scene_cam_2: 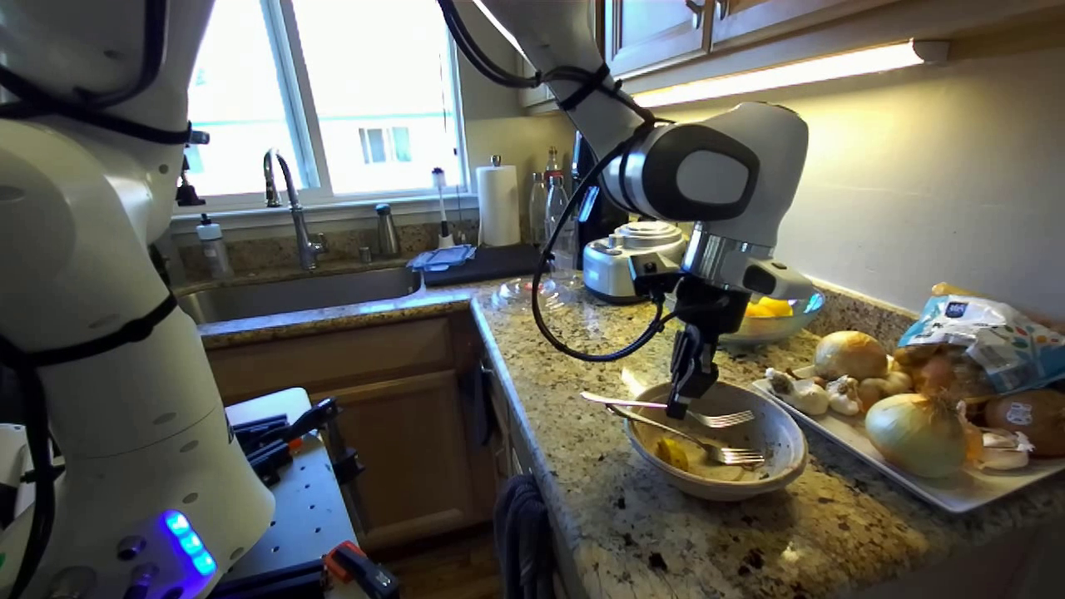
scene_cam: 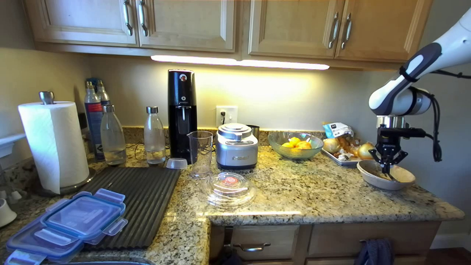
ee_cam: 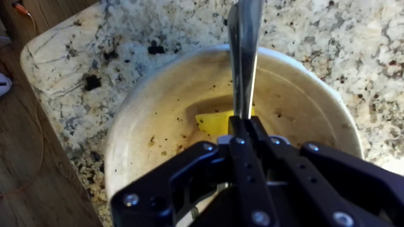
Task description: Put the bowl on the left inside the bowl on the right then place the forks inside it
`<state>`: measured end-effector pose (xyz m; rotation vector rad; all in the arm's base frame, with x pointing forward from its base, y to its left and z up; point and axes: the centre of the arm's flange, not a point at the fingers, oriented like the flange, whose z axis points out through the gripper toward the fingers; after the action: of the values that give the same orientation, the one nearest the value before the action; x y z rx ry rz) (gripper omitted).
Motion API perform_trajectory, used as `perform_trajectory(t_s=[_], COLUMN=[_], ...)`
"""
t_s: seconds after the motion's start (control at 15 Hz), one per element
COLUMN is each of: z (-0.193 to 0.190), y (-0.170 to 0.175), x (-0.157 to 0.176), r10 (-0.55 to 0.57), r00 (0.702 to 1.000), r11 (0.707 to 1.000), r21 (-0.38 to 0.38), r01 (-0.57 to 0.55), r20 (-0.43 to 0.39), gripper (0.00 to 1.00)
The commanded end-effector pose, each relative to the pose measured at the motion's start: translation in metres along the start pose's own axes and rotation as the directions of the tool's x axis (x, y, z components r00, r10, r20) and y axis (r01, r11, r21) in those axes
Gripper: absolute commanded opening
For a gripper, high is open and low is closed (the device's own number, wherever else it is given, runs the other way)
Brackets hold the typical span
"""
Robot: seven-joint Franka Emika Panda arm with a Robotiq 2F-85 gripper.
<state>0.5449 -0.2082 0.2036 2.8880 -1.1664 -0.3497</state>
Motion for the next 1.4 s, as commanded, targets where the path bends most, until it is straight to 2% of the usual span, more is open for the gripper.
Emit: perform_trajectory(t_s=[0.0, 0.2, 0.33, 0.73, 1.0, 1.13, 1.33], z=[0.005, 0.008, 0.006, -0.018, -0.038, -0.05, -0.067], y=[-0.002, -0.006, -0.007, -0.013, -0.028, -0.042, -0.062], x=[0.009, 0.012, 0.012, 0.001, -0.024, -0.043, -0.075], r10=[0.017, 0.02, 0.024, 0.01, -0.047, -0.107, -0.204], r00=[0.999, 0.998, 0.997, 0.999, 0.998, 0.989, 0.958], r11=[1.0, 1.0, 1.0, 1.0, 0.999, 0.994, 0.979], r21=[0.014, 0.013, 0.011, 0.002, 0.0, -0.007, -0.032], r01=[-0.018, -0.02, -0.025, -0.011, 0.047, 0.106, 0.202], r20=[0.047, 0.059, 0.07, 0.039, -0.031, -0.102, -0.202], gripper=[0.07, 0.07, 0.34, 0.71, 0.97, 1.0, 1.0])
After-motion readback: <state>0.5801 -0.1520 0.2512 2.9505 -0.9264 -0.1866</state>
